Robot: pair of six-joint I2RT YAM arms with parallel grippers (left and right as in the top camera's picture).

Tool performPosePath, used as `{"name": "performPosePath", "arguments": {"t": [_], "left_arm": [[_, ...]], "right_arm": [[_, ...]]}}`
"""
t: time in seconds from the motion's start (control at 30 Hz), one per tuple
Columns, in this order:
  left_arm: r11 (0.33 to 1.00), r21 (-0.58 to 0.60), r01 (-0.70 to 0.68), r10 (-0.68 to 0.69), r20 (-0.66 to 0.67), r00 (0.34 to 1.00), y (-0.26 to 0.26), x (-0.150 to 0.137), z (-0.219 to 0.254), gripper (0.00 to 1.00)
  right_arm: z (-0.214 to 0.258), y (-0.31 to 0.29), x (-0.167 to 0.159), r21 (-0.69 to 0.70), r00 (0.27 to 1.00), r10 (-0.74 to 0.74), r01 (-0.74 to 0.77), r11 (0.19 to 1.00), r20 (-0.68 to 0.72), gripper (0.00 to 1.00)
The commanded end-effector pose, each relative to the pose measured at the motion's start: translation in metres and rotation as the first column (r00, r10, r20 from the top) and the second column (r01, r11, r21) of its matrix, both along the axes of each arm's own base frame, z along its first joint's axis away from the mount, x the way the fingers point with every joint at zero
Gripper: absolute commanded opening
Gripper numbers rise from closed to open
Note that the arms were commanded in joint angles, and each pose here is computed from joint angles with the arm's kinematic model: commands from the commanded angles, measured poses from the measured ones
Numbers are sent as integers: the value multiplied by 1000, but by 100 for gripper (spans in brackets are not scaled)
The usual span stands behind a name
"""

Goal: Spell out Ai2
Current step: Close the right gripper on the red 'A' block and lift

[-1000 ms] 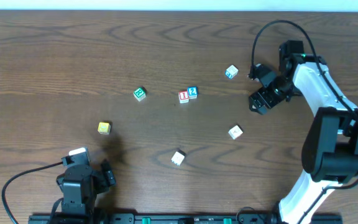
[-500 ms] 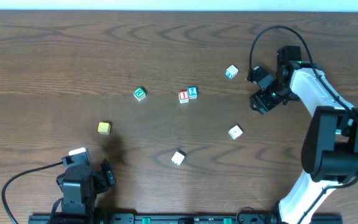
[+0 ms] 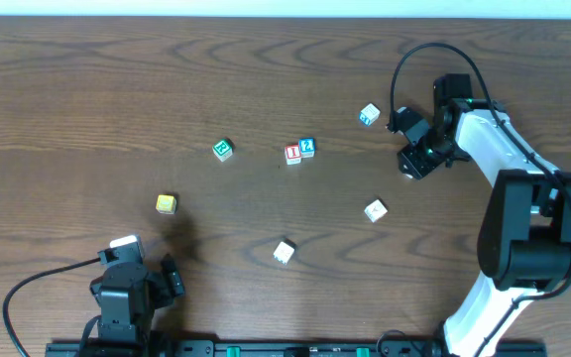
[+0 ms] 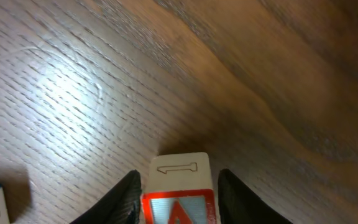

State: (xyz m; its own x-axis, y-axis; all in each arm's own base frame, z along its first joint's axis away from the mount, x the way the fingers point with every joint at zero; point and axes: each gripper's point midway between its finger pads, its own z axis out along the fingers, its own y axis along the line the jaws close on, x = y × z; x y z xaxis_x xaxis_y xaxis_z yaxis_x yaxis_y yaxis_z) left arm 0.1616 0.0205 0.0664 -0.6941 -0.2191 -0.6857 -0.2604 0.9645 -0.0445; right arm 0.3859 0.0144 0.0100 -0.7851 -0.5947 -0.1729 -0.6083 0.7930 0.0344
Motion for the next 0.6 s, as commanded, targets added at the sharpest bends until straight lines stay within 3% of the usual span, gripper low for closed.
{"name": "performPosePath", "arguments": {"t": [0.0, 0.57], "left_arm": [[1000, 8, 1, -1, -9, 1000, 1, -2, -2, 95], [1000, 8, 1, -1, -9, 1000, 1, -2, -2, 95]], "right_arm": [[-1, -3, -3, -27, 1000, 1, -2, 1000, -5, 38], [-1, -3, -4, -24, 999, -52, 51, 998, -14, 24]]}}
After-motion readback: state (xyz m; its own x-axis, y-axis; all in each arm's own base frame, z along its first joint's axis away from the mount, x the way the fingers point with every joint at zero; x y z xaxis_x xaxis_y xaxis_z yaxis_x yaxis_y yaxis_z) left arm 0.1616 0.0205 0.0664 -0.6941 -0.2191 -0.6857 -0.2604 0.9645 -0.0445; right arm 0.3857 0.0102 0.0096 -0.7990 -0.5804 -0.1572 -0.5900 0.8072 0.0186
